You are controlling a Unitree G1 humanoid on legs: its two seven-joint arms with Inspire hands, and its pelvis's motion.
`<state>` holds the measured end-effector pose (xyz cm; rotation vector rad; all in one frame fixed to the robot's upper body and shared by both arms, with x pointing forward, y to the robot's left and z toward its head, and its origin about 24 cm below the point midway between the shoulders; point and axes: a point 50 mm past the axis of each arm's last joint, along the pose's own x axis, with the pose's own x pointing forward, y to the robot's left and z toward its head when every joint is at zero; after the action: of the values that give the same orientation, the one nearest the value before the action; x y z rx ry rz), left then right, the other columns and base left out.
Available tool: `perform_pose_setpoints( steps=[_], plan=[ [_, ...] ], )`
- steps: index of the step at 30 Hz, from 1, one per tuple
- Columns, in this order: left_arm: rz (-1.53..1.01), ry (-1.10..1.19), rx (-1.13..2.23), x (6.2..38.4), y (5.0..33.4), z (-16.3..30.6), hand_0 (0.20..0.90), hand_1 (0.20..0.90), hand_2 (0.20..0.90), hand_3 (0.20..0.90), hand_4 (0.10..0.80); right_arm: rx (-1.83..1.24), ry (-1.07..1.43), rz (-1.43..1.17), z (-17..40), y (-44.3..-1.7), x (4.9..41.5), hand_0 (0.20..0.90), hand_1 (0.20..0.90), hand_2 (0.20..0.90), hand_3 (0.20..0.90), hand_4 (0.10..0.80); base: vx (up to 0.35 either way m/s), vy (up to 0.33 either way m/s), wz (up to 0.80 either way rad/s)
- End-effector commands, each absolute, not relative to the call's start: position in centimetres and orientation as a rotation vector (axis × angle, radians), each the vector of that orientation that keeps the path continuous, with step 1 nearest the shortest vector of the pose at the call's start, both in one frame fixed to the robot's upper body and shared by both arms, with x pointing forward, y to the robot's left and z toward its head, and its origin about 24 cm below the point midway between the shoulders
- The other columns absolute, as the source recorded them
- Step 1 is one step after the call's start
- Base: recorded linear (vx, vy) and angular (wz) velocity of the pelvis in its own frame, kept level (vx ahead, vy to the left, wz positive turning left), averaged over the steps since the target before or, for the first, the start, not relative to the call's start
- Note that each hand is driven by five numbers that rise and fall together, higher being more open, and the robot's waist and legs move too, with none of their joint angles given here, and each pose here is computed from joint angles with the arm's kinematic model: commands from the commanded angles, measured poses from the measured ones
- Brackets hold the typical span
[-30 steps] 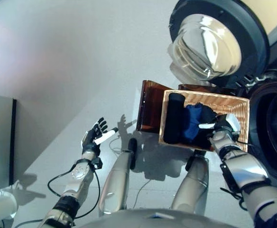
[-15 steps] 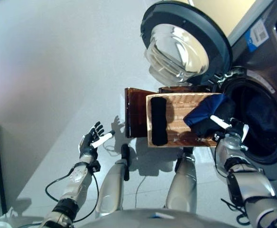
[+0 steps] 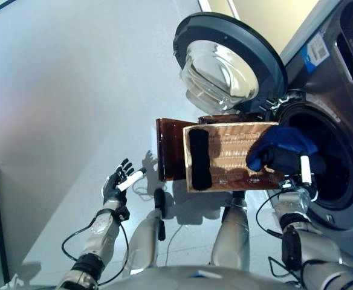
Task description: Pick up the clothes and place them into the washing machine
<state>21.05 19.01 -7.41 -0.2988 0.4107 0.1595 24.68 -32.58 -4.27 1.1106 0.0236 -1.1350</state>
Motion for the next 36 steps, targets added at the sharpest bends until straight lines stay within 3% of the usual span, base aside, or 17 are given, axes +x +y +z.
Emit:
perform_pose_setpoints(
  steps=[1, 17, 24, 31, 36],
  plan=[
    [0.187, 0.302, -0.308, 21.7, 20.1, -6.1, 0.900, 0.900, 0.900, 0.900, 0.800, 1.127, -0.281, -1.164, -0.5, -35.7, 25.2, 0.200, 0.200, 0.200, 0.200, 0.300, -0.031, 0.000, 0.02],
    [0.173, 0.280, -0.249, 21.1, 21.2, -5.2, 0.900, 0.900, 0.900, 0.900, 0.800, 1.208, -0.501, -1.265, 6.5, -39.0, 27.6, 0.200, 0.200, 0.200, 0.200, 0.300, -0.028, -0.001, 0.02],
    [0.170, 0.293, -0.197, 20.6, 21.8, -5.2, 0.900, 0.900, 0.900, 0.900, 0.800, 1.153, -0.668, -1.357, 12.7, -43.8, 25.8, 0.200, 0.200, 0.200, 0.200, 0.300, 0.000, 0.002, 0.02],
    [0.166, 0.296, -0.182, 20.5, 22.1, -5.2, 0.900, 0.900, 0.900, 0.900, 0.800, 1.079, -0.751, -1.389, 16.8, -45.9, 24.6, 0.200, 0.200, 0.200, 0.200, 0.300, 0.004, -0.001, 0.02],
    [0.162, 0.307, -0.166, 20.2, 22.3, -5.3, 0.900, 0.900, 0.900, 0.900, 0.800, 1.070, -0.838, -1.514, 20.0, -48.2, 21.8, 0.200, 0.200, 0.200, 0.200, 0.300, 0.005, 0.009, 0.01]
  ],
)
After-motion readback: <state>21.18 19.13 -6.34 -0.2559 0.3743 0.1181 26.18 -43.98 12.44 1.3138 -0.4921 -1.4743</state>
